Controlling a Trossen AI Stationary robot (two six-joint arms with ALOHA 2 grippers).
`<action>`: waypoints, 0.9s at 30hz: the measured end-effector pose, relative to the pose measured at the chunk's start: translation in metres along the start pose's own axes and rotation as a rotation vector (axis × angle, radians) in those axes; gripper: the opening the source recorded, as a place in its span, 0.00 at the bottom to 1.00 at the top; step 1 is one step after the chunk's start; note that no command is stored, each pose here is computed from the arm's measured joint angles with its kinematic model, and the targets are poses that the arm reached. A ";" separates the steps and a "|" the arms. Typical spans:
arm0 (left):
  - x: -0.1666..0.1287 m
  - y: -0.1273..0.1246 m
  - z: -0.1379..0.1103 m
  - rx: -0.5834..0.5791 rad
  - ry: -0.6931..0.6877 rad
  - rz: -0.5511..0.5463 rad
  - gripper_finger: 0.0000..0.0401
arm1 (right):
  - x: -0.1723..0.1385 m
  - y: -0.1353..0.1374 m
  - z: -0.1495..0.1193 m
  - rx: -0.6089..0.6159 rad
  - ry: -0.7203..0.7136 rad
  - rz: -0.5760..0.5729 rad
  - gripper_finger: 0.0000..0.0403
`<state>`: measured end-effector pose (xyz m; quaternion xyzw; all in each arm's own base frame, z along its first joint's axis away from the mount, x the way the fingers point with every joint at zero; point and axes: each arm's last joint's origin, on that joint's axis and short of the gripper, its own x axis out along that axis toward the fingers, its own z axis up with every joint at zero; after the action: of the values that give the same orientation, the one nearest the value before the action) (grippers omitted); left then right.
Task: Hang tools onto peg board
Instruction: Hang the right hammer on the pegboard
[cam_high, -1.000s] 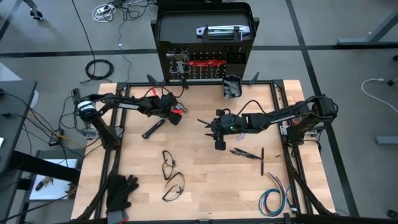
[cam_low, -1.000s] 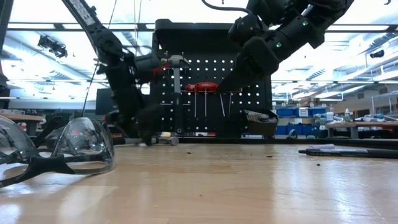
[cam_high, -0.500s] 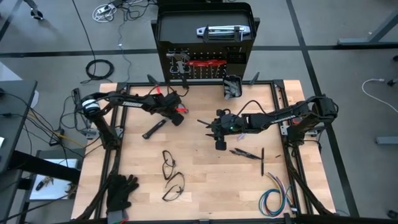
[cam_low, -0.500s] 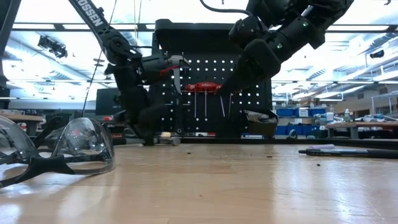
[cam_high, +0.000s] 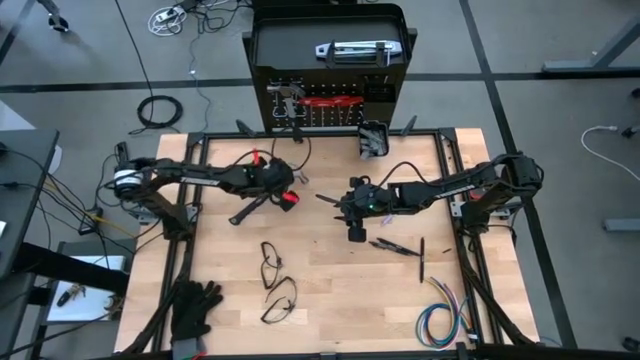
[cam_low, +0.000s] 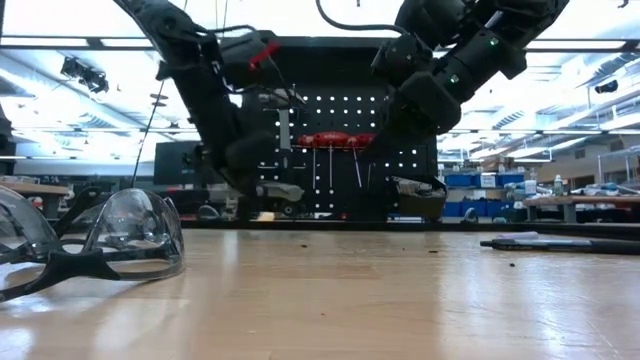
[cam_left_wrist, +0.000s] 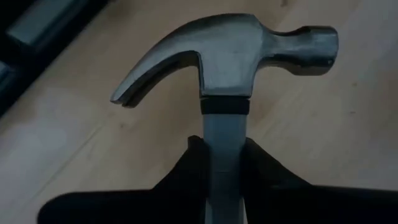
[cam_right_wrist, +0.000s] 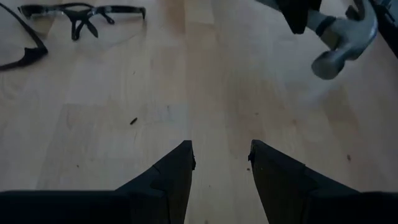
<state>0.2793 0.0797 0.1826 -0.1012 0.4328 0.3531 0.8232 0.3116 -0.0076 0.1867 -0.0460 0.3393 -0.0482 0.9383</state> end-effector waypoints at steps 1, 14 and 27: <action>-0.004 -0.001 0.001 -0.006 -0.020 0.005 0.11 | 0.000 -0.001 0.000 0.008 -0.002 -0.002 0.42; -0.030 -0.014 0.027 -0.182 -0.433 0.211 0.11 | -0.002 -0.020 -0.006 0.086 0.057 -0.107 0.42; -0.047 -0.001 0.064 -0.252 -0.734 0.381 0.11 | -0.013 -0.027 -0.002 0.105 0.050 -0.140 0.42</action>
<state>0.3033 0.0858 0.2584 0.0129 0.0760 0.5615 0.8239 0.2986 -0.0333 0.1962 -0.0190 0.3558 -0.1326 0.9249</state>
